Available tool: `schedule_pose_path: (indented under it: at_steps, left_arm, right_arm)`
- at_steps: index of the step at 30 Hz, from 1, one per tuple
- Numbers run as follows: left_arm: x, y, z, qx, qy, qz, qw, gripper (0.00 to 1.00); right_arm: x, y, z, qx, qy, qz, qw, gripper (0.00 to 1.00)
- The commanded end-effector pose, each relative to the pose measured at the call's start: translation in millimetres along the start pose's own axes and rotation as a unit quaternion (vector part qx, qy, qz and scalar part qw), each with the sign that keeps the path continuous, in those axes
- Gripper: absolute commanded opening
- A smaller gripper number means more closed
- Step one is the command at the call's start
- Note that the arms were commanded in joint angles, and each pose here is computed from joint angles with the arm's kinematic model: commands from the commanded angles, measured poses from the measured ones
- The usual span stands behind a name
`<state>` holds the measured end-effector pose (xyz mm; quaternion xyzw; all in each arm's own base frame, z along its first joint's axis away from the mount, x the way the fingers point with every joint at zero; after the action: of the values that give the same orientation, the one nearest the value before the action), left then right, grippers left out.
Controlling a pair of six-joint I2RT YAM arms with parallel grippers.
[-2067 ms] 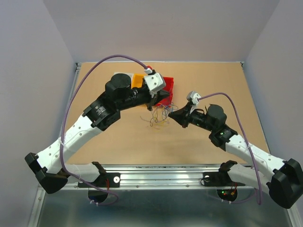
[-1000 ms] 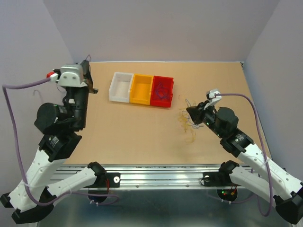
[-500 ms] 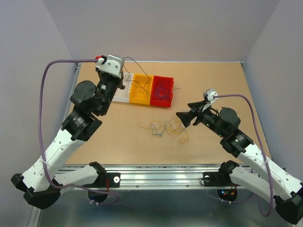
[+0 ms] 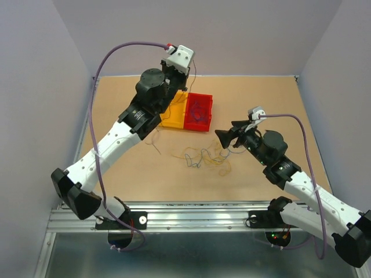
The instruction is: Untangle the cables
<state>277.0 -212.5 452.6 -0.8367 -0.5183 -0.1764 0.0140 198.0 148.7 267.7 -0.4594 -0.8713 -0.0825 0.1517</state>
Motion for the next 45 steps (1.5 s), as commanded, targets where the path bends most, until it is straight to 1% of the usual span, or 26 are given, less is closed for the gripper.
schedule_pose_path:
  at_steps: [1, 3, 4, 5, 8, 9, 11, 16, 17, 19, 22, 25, 26, 27, 28, 30, 31, 33, 34, 35, 37, 38, 40, 43, 44, 45]
  left_arm:
    - [9, 18, -29, -0.049, -0.033, -0.042, 0.997, 0.0]
    - [2, 34, -18, -0.031, -0.027, -0.047, 0.998, 0.0]
    - [4, 39, -23, -0.035, -0.026, -0.055, 0.998, 0.0]
    - [-1, 50, -14, -0.022, -0.02, -0.057, 0.998, 0.0]
    - [-2, 63, -14, -0.019, -0.017, -0.072, 0.997, 0.0]
    - [-7, 70, -6, -0.007, -0.012, -0.071, 0.997, 0.0]
    - [-6, 76, -6, -0.005, -0.006, -0.078, 0.997, 0.0]
    - [-8, 97, 16, 0.034, 0.016, -0.113, 0.993, 0.0]
    - [-6, 97, 12, 0.03, 0.014, -0.117, 0.993, 0.0]
    - [-4, 102, 17, 0.036, 0.014, -0.121, 0.992, 0.0]
    - [0, 105, 18, 0.037, 0.012, -0.121, 0.992, 0.0]
    - [1, 104, 17, 0.036, 0.01, -0.12, 0.992, 0.0]
    - [1, 104, 17, 0.036, 0.01, -0.119, 0.992, 0.0]
    - [2, 103, 16, 0.035, 0.01, -0.119, 0.992, 0.0]
    - [2, 103, 16, 0.036, 0.01, -0.119, 0.992, 0.0]
    - [2, 102, 16, 0.037, 0.009, -0.116, 0.993, 0.0]
    - [3, 101, 13, 0.034, 0.008, -0.115, 0.993, 0.0]
    - [3, 101, 11, 0.033, 0.004, -0.11, 0.993, 0.0]
    - [3, 100, 9, 0.032, 0.0, -0.105, 0.994, 0.0]
    - [3, 99, 8, 0.031, -0.002, -0.102, 0.994, 0.0]
    - [3, 98, 6, 0.03, -0.005, -0.094, 0.995, 0.0]
    - [3, 97, 5, 0.029, -0.006, -0.093, 0.995, 0.0]
    - [3, 95, 6, 0.033, -0.006, -0.09, 0.995, 0.0]
    - [2, 95, 7, 0.035, -0.007, -0.087, 0.996, 0.0]
    - [2, 94, 7, 0.034, -0.007, -0.085, 0.996, 0.0]
    - [2, 94, 7, 0.035, -0.006, -0.086, 0.996, 0.0]
  right_arm:
    - [-1, 3, -14, -0.06, -0.001, 0.013, 0.998, 0.88]
    - [-1, 1, -15, -0.065, -0.002, 0.017, 0.998, 0.88]
    - [-2, 0, -14, -0.065, -0.002, 0.021, 0.998, 0.88]
    - [-2, -1, -15, -0.068, -0.002, 0.023, 0.997, 0.88]
    - [-4, -6, -15, -0.076, -0.003, 0.028, 0.997, 0.89]
    - [-4, -7, -16, -0.079, -0.004, 0.031, 0.996, 0.89]
    - [-4, -9, -16, -0.084, -0.004, 0.032, 0.996, 0.9]
    - [-5, -9, -14, -0.079, -0.008, 0.033, 0.996, 0.89]
    - [-5, -7, -13, -0.075, -0.009, 0.032, 0.997, 0.89]
    - [-6, -3, -14, -0.075, -0.011, 0.034, 0.997, 0.89]
    - [-8, 12, -8, -0.063, -0.028, 0.034, 0.997, 0.89]
    - [-9, 34, -3, -0.041, -0.062, 0.021, 0.997, 0.94]
    - [-8, 42, -7, -0.045, -0.068, 0.017, 0.997, 0.98]
    - [-9, 50, -6, -0.048, -0.075, 0.022, 0.996, 1.0]
    - [-15, 62, 3, -0.033, -0.08, 0.035, 0.996, 1.0]
    - [-16, 78, 0, -0.042, -0.098, 0.033, 0.994, 1.0]
    - [-21, 89, 12, -0.025, -0.104, 0.033, 0.994, 1.0]
    - [-20, 102, 15, -0.025, -0.12, 0.01, 0.992, 1.0]
    - [-18, 112, 10, -0.046, -0.125, 0.001, 0.991, 1.0]
    - [-20, 122, 18, -0.037, -0.13, -0.006, 0.991, 1.0]
    - [-19, 138, 10, -0.062, -0.142, -0.01, 0.988, 0.98]
    - [-22, 148, 21, -0.048, -0.148, -0.02, 0.988, 0.95]
    - [-23, 167, 16, -0.061, -0.174, -0.02, 0.983, 0.88]
    - [-29, 178, 23, -0.052, -0.187, -0.024, 0.981, 0.88]
    - [-28, 184, 17, -0.059, -0.19, -0.031, 0.98, 0.88]
    - [-34, 190, 22, -0.051, -0.189, -0.045, 0.98, 0.87]
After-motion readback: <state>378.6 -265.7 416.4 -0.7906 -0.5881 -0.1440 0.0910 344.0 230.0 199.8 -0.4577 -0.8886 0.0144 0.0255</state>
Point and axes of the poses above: each gripper's point midway between its finger pads, its own y axis out along the fingers, its own x axis along the line the jaws close on, z = x × y, the point moved 10 cm from there along -y, back along the fingers, and after that the axes turned 8 degrees about y, right-handed, at the moved point
